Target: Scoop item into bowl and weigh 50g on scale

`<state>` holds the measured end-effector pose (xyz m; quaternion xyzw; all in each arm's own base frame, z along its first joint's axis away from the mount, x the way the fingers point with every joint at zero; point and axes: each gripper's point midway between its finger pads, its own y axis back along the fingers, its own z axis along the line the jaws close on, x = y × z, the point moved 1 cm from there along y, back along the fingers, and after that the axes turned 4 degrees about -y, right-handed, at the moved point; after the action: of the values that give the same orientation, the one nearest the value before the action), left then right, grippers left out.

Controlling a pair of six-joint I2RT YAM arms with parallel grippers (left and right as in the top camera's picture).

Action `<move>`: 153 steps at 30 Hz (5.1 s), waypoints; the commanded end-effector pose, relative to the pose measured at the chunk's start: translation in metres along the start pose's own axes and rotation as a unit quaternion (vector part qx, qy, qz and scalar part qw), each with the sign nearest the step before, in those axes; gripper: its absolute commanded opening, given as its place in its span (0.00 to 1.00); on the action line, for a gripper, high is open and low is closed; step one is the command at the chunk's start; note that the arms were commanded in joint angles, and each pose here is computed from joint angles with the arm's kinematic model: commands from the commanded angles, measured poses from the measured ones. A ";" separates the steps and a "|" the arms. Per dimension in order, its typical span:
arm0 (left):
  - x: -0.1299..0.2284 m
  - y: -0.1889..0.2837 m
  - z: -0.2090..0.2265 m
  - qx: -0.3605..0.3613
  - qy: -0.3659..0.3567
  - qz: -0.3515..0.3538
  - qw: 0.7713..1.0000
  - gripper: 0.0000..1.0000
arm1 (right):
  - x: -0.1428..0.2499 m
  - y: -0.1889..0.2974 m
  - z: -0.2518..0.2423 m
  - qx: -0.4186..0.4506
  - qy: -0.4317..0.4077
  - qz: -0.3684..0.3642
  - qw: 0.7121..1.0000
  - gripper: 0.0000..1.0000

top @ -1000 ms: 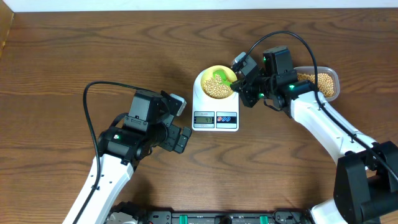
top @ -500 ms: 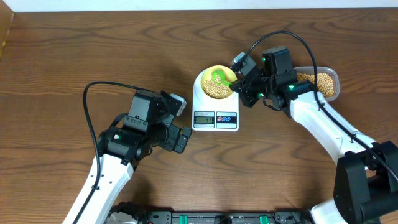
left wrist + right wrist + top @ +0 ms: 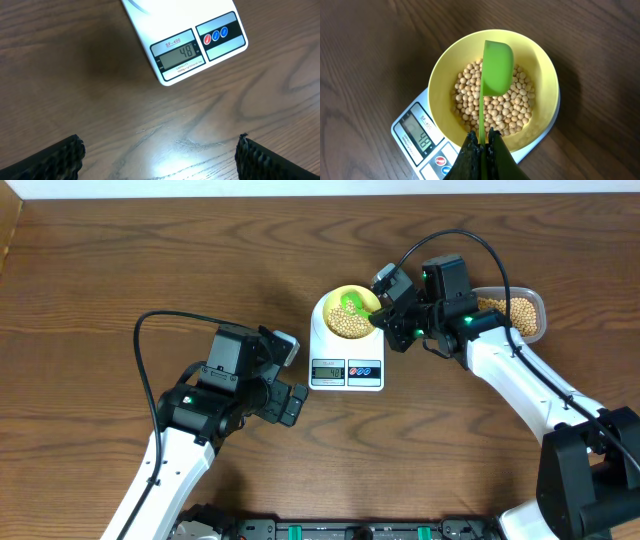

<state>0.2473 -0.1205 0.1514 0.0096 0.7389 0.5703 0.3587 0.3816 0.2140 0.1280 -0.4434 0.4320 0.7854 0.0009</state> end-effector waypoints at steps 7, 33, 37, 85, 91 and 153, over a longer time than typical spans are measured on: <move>0.000 0.000 0.002 -0.004 0.004 0.001 1.000 0.98 | -0.018 0.010 0.008 -0.008 0.009 -0.023 1.000 0.01; 0.000 0.000 0.002 -0.004 0.004 0.001 1.000 0.98 | -0.020 0.009 0.005 0.010 0.020 -0.025 0.999 0.01; 0.000 0.000 0.002 -0.004 0.004 0.001 1.000 0.98 | -0.018 0.009 0.000 0.024 0.025 -0.020 0.999 0.01; 0.000 0.000 0.002 -0.004 0.004 0.001 1.000 0.98 | -0.021 0.008 0.010 0.000 0.014 -0.026 1.000 0.01; 0.000 0.000 0.002 -0.004 0.004 0.001 1.000 0.98 | -0.021 0.008 0.010 0.000 0.014 -0.026 1.000 0.01; 0.000 0.000 0.002 -0.004 0.004 0.001 1.000 0.98 | -0.014 0.009 0.005 0.032 0.040 -0.006 0.999 0.01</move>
<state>0.2473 -0.1205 0.1514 0.0097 0.7389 0.5703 0.3588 0.3786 0.2139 0.1246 -0.4582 0.4576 0.7618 -0.0146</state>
